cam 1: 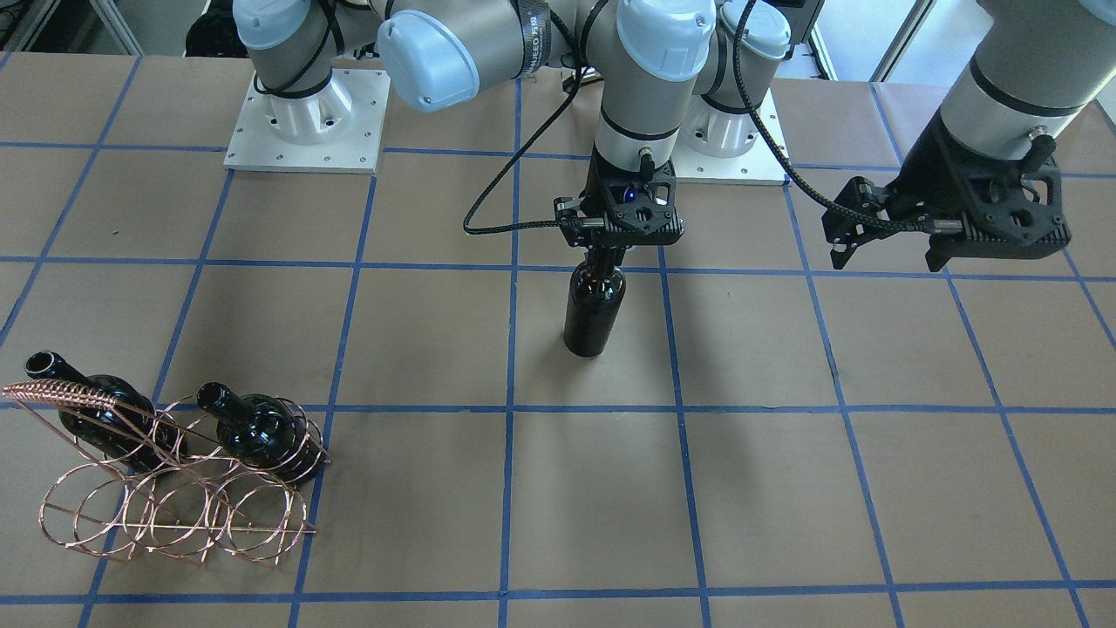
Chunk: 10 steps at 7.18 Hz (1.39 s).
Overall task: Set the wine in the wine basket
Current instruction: 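Lift the bottle with the right gripper and carry it to the copper rack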
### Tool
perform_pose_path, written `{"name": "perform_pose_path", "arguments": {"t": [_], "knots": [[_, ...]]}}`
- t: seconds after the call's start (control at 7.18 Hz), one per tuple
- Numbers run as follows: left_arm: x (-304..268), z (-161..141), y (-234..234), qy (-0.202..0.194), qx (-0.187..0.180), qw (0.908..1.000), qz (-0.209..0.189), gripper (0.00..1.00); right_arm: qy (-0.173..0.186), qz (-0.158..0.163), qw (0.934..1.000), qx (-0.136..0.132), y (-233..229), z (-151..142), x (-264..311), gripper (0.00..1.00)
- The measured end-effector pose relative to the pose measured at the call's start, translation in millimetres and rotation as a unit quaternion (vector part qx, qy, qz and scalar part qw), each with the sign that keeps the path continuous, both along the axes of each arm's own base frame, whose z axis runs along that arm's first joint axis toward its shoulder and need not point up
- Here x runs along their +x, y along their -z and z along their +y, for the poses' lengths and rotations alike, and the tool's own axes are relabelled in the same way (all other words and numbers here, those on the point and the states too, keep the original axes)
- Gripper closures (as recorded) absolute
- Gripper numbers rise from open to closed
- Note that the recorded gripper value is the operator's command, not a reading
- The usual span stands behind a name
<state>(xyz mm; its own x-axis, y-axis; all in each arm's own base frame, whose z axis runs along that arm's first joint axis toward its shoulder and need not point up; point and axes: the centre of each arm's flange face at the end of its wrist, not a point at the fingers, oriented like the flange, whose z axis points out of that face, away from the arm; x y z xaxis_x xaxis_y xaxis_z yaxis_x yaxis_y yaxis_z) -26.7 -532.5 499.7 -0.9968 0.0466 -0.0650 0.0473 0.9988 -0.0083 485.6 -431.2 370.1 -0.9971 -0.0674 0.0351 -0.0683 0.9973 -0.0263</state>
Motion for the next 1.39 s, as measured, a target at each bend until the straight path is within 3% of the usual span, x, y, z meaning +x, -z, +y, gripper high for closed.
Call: {"name": "perform_pose_path", "arguments": {"t": [0.14, 0.56, 1.11, 1.39], "knots": [[0, -1, 1, 0.0, 0.001, 1.0, 0.001, 0.0, 0.0, 0.0, 1.0, -0.001, -1, 0, 0, 0.99], [-1, -1, 2, 0.001, 0.001, 1.0, 0.003, 0.0, 0.007, -0.006, 0.9999, -0.01, -46, -7, -39, 1.0], [-3, 0, 6, 0.002, 0.005, 1.0, 0.003, 0.0, 0.002, 0.008, 0.9999, 0.014, -130, -49, -218, 1.0], [-3, 1, 6, 0.002, 0.005, 1.0, 0.003, 0.0, 0.013, 0.01, 0.9998, 0.012, -157, -63, -310, 1.0]]}}
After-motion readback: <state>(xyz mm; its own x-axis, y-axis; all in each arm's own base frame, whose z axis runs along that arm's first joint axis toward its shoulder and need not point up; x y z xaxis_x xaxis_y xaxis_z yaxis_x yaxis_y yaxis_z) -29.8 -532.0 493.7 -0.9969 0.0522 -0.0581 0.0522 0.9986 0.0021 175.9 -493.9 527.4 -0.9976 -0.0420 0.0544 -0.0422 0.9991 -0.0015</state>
